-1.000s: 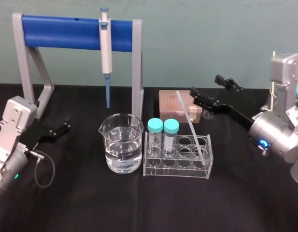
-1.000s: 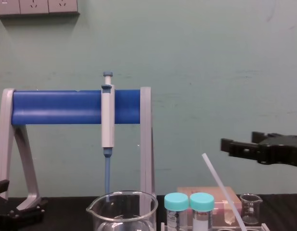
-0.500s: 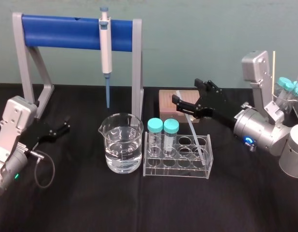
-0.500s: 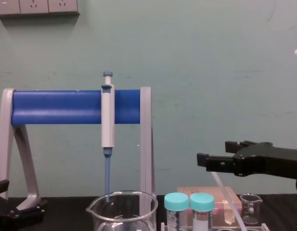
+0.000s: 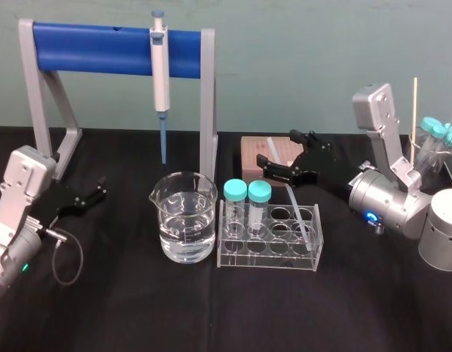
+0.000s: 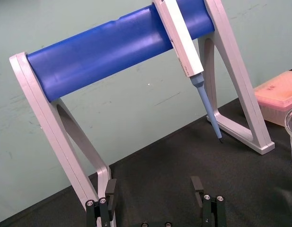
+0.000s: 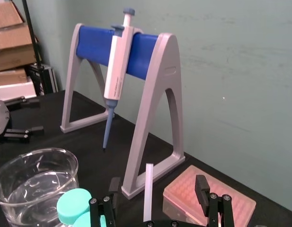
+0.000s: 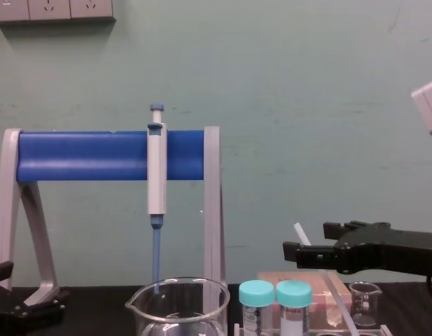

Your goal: Pick up the stirring rod with one hand, then place it down.

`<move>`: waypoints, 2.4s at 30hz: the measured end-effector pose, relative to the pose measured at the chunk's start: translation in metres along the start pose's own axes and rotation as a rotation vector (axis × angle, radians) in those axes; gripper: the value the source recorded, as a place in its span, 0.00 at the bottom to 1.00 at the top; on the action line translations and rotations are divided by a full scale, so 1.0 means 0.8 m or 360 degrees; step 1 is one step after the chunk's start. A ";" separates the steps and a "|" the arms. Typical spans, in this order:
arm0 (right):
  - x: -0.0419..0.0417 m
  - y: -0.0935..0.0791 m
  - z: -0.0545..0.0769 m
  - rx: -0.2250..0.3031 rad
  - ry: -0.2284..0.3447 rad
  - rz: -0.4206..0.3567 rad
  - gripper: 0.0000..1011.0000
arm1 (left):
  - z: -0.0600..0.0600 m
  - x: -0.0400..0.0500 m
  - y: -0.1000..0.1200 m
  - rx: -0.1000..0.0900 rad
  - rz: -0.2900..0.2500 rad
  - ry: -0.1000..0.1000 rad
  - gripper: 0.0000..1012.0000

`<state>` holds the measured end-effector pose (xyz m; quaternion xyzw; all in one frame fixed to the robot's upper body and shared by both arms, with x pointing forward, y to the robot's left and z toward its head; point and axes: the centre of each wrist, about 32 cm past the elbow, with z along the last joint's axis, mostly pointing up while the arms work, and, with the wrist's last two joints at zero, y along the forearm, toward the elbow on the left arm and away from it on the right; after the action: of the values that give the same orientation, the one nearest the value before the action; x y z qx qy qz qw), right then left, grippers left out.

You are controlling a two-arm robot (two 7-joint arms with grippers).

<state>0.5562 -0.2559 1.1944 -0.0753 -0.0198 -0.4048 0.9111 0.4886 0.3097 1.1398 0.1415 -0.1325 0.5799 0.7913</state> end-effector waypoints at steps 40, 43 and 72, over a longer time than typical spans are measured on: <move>-0.001 0.000 -0.007 -0.0068 0.0004 -0.0022 0.71 | 0.000 0.000 0.000 0.0000 0.0000 0.0000 0.99; -0.001 0.000 -0.007 -0.0067 0.0005 -0.0022 0.62 | 0.000 0.000 0.000 0.0000 0.0000 0.0000 0.99; -0.001 0.000 -0.007 -0.0064 0.0006 -0.0022 0.07 | 0.000 0.000 0.000 0.0000 0.0000 0.0000 0.99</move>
<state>0.5560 -0.2563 1.1891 -0.0927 -0.0104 -0.4115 0.9066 0.4886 0.3097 1.1398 0.1415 -0.1325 0.5799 0.7913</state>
